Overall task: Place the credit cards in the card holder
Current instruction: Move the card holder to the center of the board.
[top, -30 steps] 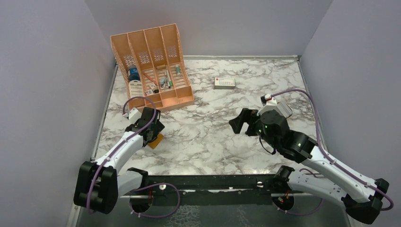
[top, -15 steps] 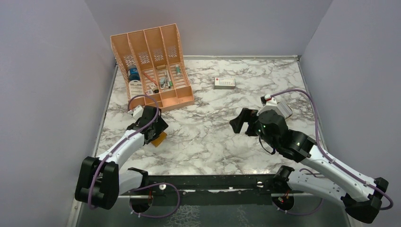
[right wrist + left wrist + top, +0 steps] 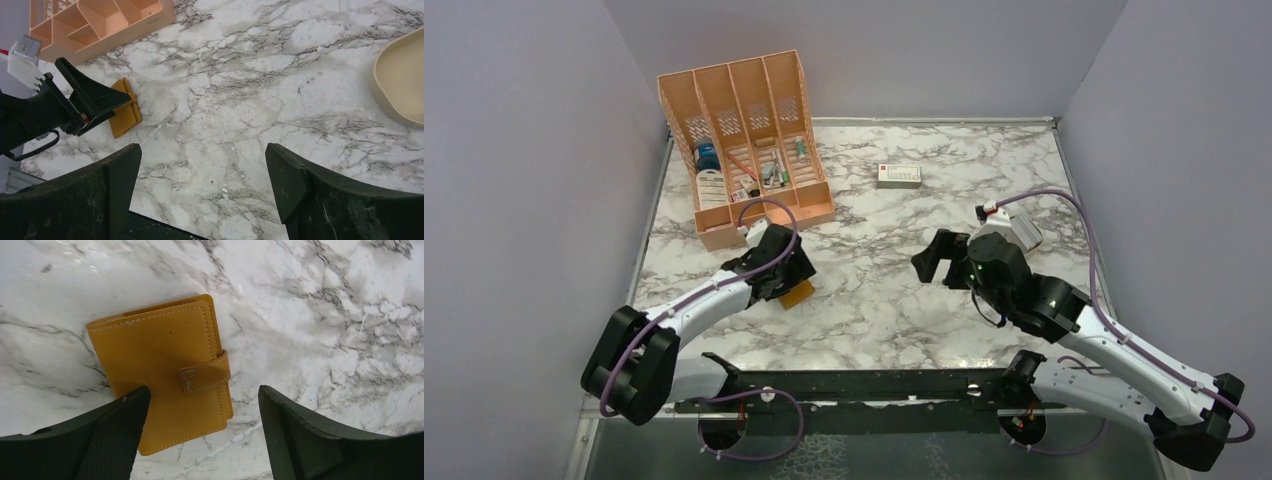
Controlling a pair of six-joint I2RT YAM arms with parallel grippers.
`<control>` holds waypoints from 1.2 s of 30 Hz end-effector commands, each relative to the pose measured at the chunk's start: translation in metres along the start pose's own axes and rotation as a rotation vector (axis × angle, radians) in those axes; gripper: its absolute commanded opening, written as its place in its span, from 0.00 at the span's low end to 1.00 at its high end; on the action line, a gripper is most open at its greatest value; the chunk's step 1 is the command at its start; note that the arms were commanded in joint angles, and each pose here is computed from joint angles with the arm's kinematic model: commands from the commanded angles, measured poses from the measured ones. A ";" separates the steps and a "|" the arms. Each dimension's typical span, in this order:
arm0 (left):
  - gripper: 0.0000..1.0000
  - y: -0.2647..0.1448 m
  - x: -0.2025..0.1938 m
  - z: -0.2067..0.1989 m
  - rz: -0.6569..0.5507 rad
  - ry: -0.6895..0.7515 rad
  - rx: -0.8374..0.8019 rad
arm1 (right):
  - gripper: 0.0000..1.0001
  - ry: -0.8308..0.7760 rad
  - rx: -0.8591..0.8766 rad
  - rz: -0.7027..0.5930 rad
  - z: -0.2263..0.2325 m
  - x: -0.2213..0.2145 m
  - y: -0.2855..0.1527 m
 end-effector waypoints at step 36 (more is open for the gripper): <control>0.57 -0.038 -0.049 -0.100 0.100 0.516 -0.256 | 0.92 0.036 0.040 0.034 -0.007 -0.011 -0.008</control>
Point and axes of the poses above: each gripper's point midway between its finger pads, its own y axis out along the fingers, its own z axis along the line the jaws close on, x = y × z, the point moved 4 cm from there along -y, back along the fingers, and after that the axes turned 15 degrees about y, right-handed, at the moved point
